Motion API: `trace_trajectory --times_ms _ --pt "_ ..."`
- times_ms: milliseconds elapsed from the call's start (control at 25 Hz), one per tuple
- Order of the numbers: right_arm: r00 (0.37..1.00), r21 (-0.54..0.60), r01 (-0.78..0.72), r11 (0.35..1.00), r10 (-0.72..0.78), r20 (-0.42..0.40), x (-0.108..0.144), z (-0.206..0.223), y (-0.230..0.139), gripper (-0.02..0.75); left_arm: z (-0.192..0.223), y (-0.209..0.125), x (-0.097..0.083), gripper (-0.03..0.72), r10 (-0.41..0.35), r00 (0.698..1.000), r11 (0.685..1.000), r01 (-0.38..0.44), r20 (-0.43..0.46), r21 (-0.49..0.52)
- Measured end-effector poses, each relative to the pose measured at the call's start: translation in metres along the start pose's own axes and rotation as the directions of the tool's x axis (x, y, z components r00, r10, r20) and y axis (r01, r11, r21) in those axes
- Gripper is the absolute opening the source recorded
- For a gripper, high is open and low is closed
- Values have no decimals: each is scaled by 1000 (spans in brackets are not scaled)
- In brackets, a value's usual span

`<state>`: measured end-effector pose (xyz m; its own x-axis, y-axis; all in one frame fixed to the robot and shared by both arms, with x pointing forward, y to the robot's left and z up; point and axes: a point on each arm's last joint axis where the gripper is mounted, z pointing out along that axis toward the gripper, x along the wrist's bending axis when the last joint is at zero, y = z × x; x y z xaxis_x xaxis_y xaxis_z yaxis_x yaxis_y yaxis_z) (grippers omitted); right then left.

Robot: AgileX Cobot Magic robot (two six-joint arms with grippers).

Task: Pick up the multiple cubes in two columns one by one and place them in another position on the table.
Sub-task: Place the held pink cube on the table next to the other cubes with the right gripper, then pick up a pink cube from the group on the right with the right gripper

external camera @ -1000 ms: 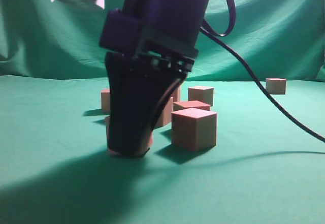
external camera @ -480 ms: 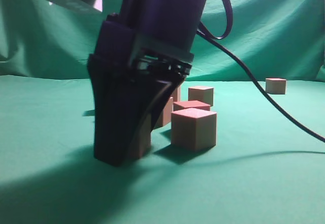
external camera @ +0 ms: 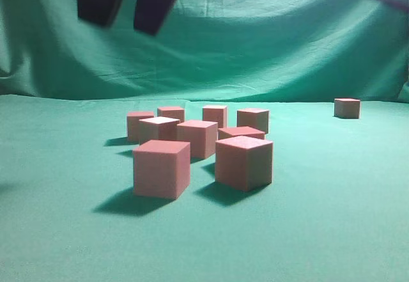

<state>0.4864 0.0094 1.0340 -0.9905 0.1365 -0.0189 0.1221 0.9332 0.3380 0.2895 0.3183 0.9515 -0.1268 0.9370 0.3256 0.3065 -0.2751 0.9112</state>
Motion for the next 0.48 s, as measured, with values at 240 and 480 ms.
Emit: trace_trajectory --times_ms 240,480 --pt "962 62 -58 996 39 270 -30 -38 6 570 0 0 0 0 0 1000 1000 0 0 0" --pt "813 62 -408 911 332 479 -102 -62 -55 570 0 0 0 0 0 1000 1000 0 0 0"
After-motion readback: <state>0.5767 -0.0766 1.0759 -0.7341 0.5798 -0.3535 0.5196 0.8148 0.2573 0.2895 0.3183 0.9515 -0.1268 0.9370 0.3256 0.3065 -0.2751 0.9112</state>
